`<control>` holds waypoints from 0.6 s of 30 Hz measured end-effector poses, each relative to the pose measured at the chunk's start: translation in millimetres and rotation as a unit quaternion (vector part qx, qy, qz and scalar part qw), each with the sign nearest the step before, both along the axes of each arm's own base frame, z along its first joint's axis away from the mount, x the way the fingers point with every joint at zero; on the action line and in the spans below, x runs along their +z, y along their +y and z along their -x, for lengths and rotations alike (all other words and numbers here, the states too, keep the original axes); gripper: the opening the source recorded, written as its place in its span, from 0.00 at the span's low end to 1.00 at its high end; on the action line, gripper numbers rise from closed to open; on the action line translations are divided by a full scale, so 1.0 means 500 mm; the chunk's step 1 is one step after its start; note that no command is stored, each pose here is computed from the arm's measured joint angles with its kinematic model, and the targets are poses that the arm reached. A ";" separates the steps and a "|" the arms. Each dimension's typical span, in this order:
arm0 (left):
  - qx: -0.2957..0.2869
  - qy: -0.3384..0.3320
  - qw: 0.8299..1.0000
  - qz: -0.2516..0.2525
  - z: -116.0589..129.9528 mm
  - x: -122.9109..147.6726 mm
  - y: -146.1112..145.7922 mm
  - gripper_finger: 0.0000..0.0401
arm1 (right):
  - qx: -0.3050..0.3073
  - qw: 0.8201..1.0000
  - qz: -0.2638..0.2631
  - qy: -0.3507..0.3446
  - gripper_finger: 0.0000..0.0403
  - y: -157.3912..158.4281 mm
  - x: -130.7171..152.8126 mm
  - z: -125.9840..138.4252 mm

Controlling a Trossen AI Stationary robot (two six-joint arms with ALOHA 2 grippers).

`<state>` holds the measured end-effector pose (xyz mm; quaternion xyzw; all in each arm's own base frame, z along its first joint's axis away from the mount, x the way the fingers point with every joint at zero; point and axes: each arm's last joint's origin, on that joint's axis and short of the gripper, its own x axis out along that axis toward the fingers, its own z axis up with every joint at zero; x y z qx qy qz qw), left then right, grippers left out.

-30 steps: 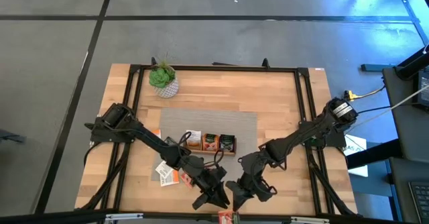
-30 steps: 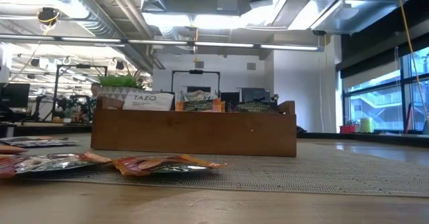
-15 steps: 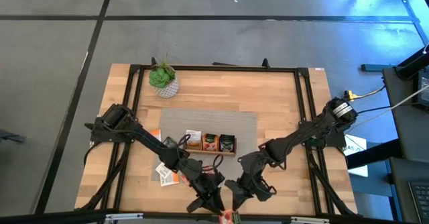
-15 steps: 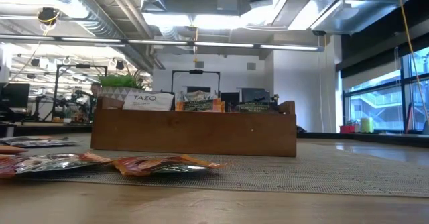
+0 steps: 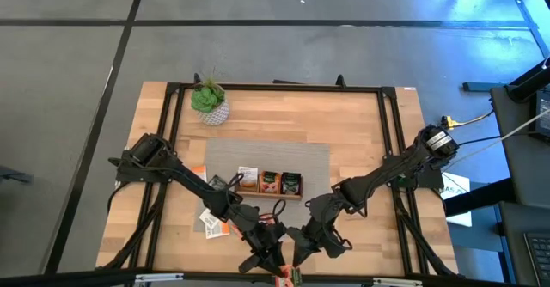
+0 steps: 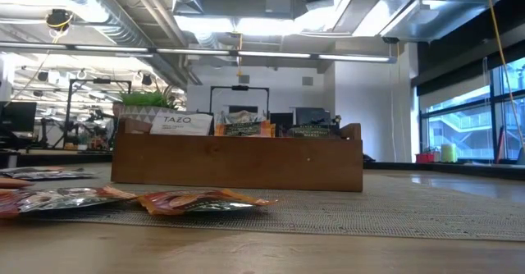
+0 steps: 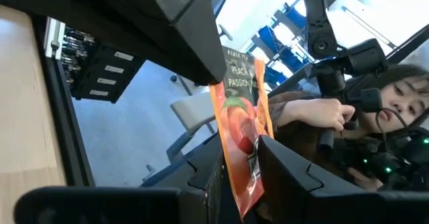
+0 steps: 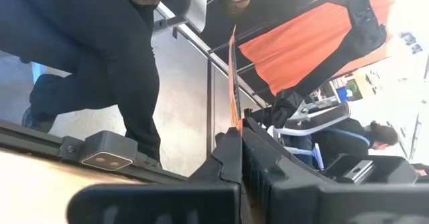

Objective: Pick & Place Tea
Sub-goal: Put the orange tea bag into the middle section of the wooden organizer

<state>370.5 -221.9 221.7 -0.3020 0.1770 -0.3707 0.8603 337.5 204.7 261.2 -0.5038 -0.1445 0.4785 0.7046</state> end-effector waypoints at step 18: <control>0.000 -0.022 1.000 -0.020 -0.001 0.000 0.001 0.03 | -0.001 1.000 -0.001 -0.001 0.01 0.000 0.001 0.000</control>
